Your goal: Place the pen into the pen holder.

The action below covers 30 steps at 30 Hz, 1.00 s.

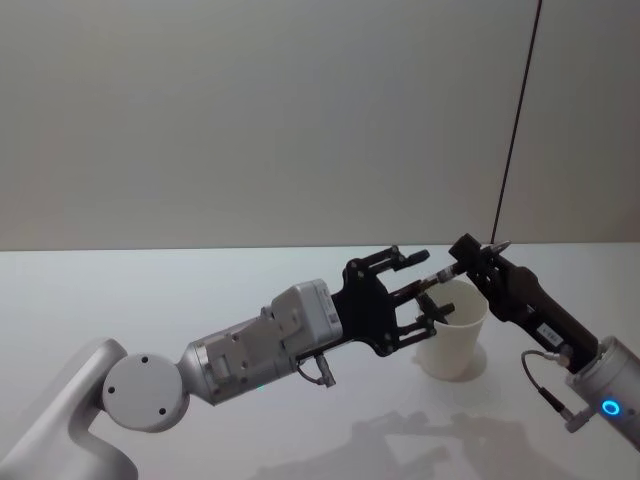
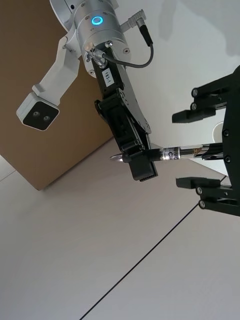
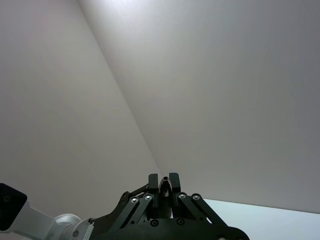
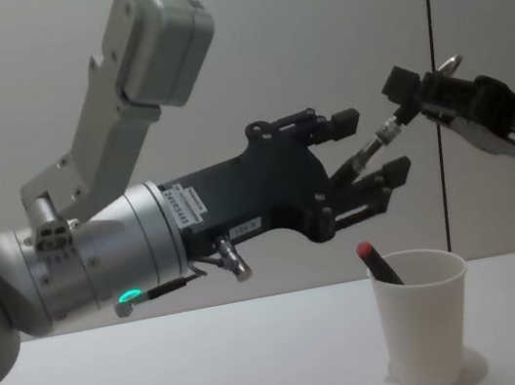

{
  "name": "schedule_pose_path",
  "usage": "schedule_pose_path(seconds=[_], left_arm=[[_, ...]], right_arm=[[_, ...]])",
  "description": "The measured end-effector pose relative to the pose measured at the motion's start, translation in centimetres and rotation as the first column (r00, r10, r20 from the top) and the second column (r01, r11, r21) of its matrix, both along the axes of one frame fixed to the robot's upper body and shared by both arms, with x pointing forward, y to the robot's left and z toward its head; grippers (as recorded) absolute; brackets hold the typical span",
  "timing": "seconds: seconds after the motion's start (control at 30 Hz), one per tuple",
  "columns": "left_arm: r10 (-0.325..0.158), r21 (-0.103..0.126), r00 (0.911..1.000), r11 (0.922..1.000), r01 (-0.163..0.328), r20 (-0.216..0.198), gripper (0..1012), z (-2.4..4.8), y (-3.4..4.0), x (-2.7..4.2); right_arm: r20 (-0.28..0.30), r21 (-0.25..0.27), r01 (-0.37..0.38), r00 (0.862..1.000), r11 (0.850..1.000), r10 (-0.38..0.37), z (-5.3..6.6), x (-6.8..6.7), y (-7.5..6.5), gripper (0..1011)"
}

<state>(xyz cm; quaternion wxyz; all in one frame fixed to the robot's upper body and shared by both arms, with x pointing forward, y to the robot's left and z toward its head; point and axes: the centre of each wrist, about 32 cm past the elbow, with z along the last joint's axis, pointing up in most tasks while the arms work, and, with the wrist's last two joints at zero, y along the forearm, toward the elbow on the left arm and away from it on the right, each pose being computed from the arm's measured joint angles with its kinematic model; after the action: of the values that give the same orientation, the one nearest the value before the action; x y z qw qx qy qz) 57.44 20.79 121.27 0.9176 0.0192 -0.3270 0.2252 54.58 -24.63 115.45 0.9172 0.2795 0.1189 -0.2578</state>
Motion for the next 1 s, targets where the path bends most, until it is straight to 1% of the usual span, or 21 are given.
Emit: schedule_pose_path(seconds=[0.07, 0.17, 0.23, 0.37, 0.4, 0.57, 0.73, 0.87, 1.0], left_arm=[[0.000, 0.000, 1.0000, 1.0000, 0.000, 0.000, 702, 0.00, 0.00, 0.00], [0.000, 0.000, 1.0000, 1.0000, 0.000, 0.000, 816, 0.00, 0.00, 0.00], [0.000, 0.000, 1.0000, 1.0000, 0.000, 0.000, 853, 0.00, 0.00, 0.00], [0.000, 0.000, 1.0000, 1.0000, 0.000, -0.001, 982, 0.00, 0.00, 0.00], [0.000, 0.000, 1.0000, 1.0000, 0.000, -0.001, 997, 0.00, 0.00, 0.00], [0.000, 0.001, 1.0000, 1.0000, 0.000, -0.001, 1004, 0.00, 0.00, 0.00], [0.000, 0.000, 1.0000, 1.0000, 0.000, -0.001, 1004, 0.00, 0.00, 0.00], [0.000, 0.001, 1.0000, 1.0000, 0.000, -0.001, 1004, 0.00, 0.00, 0.00], [0.000, 0.001, 1.0000, 1.0000, 0.000, -0.001, 1004, 0.00, 0.00, 0.00]], right_arm=[[0.001, 0.000, 0.000, 1.000, 1.000, 0.000, 0.02, -0.01, -0.01, 108], [0.003, 0.001, -0.001, 1.000, 1.000, 0.001, 0.05, -0.02, 0.00, 108], [0.003, 0.001, -0.001, 1.000, 1.000, 0.001, 0.06, -0.03, 0.01, 108], [0.007, 0.000, 0.002, 1.000, 1.000, -0.002, 0.10, -0.04, -0.01, 108], [0.008, -0.001, 0.003, 1.000, 1.000, -0.003, 0.11, -0.04, -0.02, 108], [0.016, -0.007, 0.020, 1.000, 1.000, -0.020, 0.15, -0.07, -0.04, 108], [0.032, -0.023, 0.062, 0.998, 0.998, -0.061, 0.21, -0.14, -0.11, 108], [0.048, -0.038, 0.102, 0.994, 0.994, -0.100, 0.27, -0.18, -0.19, 108], [0.068, -0.057, 0.149, 0.987, 0.987, -0.145, 0.33, -0.19, -0.33, 108]])
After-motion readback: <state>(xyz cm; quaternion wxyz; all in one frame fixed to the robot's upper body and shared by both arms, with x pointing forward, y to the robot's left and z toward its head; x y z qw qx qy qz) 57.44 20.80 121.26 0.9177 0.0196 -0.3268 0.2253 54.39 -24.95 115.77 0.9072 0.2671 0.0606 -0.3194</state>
